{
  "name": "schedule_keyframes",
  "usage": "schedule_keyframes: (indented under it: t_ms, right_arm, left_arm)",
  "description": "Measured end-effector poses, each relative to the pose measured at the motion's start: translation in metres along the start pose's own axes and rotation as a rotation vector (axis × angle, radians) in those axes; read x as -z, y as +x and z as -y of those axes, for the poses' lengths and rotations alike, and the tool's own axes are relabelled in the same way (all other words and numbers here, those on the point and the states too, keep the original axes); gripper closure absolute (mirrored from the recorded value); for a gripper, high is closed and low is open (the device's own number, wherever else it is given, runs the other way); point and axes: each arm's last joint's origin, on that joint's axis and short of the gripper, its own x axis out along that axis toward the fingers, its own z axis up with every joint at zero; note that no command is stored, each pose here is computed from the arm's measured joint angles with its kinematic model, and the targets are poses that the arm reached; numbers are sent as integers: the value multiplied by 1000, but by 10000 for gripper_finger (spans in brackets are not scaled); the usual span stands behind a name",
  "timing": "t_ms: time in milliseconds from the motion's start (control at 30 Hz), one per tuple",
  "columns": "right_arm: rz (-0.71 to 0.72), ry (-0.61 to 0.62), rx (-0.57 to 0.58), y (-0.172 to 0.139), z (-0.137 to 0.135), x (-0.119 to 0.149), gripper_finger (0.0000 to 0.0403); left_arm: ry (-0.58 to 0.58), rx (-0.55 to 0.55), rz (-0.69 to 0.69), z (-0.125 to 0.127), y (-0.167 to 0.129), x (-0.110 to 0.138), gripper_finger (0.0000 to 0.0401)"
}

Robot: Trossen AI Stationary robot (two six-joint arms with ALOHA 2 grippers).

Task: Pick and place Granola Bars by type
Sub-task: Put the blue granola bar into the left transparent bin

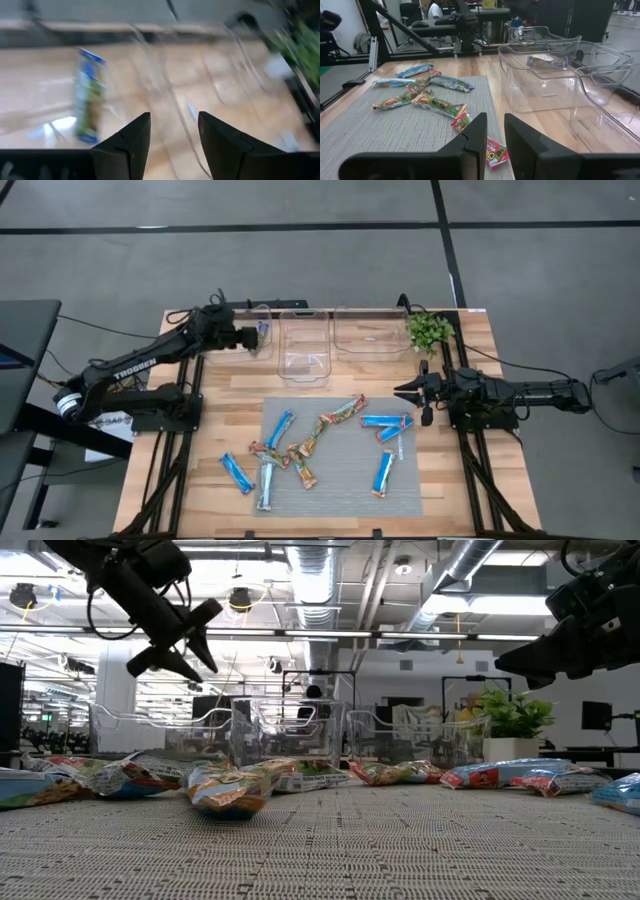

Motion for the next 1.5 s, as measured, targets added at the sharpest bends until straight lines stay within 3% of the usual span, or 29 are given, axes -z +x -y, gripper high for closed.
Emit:
schedule_keyframes:
  t_ms: [500,967,1200,1500]
  right_arm:
    - [0,0,0,0,0,0,344]
    - [0,0,0,0,0,0,344]
    - [0,0,0,0,0,0,344]
    - [0,0,0,0,0,0,344]
  left_arm:
    - [317,431,-522,60,-23,82,243]
    - [450,709,-1031,84,-74,149,243]
    - [600,798,-1093,84,-92,166,243]
    - [1006,770,-1029,65,-110,189,253]
